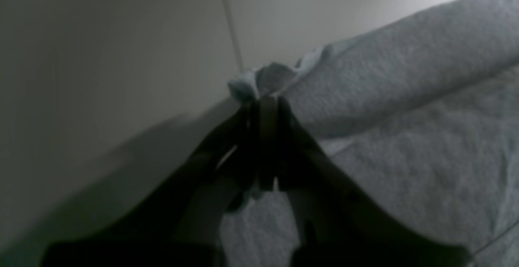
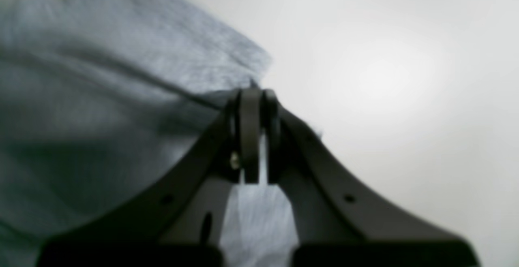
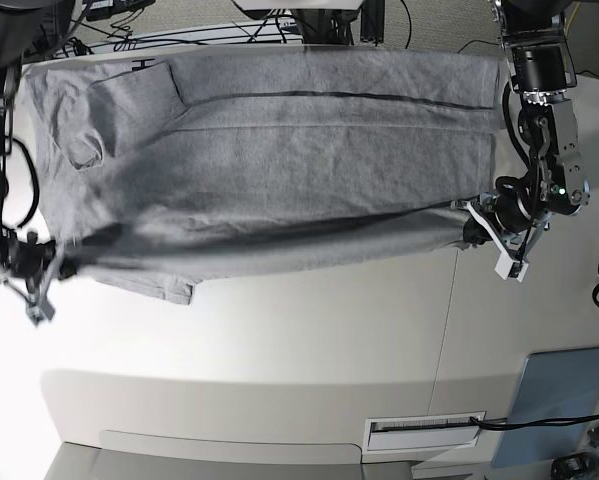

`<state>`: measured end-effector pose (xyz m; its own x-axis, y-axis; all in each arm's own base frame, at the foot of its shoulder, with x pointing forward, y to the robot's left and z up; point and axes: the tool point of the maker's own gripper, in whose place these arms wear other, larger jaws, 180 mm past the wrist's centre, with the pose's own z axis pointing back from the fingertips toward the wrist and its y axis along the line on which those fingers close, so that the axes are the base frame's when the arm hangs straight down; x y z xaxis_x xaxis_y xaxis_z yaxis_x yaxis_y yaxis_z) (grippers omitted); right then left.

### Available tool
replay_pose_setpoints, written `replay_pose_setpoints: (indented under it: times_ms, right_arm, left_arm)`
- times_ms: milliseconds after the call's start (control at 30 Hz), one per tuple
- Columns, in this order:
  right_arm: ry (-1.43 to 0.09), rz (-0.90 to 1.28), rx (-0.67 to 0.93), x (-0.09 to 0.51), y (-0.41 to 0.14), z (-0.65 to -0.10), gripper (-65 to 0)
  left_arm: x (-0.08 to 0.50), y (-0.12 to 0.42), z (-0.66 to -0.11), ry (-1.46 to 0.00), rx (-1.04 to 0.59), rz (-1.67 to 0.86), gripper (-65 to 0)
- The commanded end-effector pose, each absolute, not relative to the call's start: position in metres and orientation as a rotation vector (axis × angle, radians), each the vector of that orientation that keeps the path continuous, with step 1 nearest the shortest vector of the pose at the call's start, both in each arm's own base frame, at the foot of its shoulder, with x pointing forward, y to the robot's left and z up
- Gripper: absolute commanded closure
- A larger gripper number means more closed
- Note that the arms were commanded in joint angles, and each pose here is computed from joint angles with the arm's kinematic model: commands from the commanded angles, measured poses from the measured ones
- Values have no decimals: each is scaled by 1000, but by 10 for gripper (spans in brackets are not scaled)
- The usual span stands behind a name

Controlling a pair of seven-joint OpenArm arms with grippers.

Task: Fold the T-shirt properly
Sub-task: 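Lay the folded edge down with both grippers, forming a long strip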

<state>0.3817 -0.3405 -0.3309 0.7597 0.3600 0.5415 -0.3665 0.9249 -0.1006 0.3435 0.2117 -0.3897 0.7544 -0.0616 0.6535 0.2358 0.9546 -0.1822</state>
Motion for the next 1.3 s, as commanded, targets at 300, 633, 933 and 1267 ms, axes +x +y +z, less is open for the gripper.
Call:
replay_pose_setpoints:
  times_ms: [300,633,933,1267]
  right_arm:
    - [-684,360,-67,326,-369,-304,0]
    - [-702,348,-117,257,-367,-295,0]
    - [-663,284,-114,205,-361,-308,0]
    - [-561,274,-99,172,-361,-329,0]
  left_arm:
    - [327,208,-364,-772,-234,-229,0]
    - [288,218,-361,-736,-228,-203,0]
    - [240,228,-385,-630,-237,-154,0]
    - [230,228,-390,-603,-239,-151,0]
